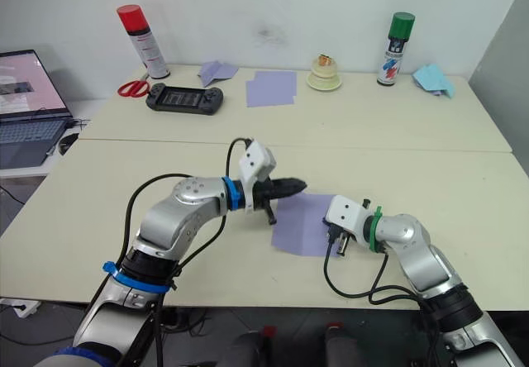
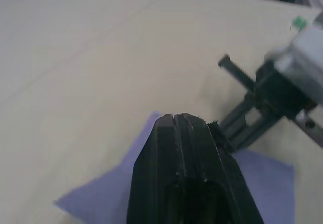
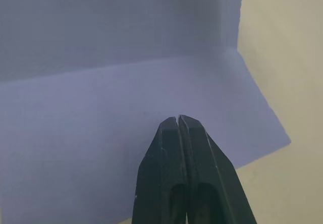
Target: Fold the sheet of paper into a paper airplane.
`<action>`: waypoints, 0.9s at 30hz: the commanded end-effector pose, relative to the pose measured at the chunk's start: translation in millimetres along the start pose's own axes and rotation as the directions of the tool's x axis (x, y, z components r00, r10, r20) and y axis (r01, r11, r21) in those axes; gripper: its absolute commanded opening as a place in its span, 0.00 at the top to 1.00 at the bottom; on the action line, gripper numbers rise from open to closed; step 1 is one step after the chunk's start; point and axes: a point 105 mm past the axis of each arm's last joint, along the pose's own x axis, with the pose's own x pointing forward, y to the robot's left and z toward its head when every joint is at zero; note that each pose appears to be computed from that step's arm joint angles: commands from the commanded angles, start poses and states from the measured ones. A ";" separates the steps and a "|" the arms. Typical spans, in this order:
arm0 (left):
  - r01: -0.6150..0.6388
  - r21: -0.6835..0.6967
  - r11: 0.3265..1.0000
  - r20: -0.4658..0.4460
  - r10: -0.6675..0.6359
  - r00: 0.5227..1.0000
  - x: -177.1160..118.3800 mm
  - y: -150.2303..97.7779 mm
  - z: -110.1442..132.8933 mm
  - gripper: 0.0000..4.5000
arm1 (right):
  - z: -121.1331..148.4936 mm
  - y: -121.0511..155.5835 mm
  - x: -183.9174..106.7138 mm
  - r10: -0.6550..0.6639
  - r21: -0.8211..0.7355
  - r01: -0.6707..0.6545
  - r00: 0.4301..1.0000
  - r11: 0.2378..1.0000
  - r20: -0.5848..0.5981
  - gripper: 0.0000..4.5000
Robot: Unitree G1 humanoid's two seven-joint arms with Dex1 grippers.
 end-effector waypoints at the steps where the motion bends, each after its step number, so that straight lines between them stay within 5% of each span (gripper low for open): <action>1: 0.003 0.025 1.000 -0.120 0.000 0.993 -7.7 0.2 -22.5 0.99 | 1.9 -2.7 -1.5 -0.012 -0.002 0.012 1.000 1.000 0.007 1.00; 17: -0.053 -0.006 0.999 -0.205 0.051 0.977 -5.7 5.7 -68.6 0.99 | 1.7 -7.3 -5.1 -0.047 0.058 0.047 0.999 0.997 0.015 1.00; 23: -0.060 -0.015 0.998 -0.220 0.056 0.974 -6.9 4.6 -75.4 0.99 | 15.0 -23.1 -14.1 -0.147 0.190 0.131 0.987 0.973 0.072 1.00; 27: -0.061 -0.013 0.998 -0.211 0.056 0.976 -4.7 4.5 -73.6 1.00 | 23.7 -29.4 -24.7 -0.170 0.279 0.137 0.981 0.951 0.099 0.72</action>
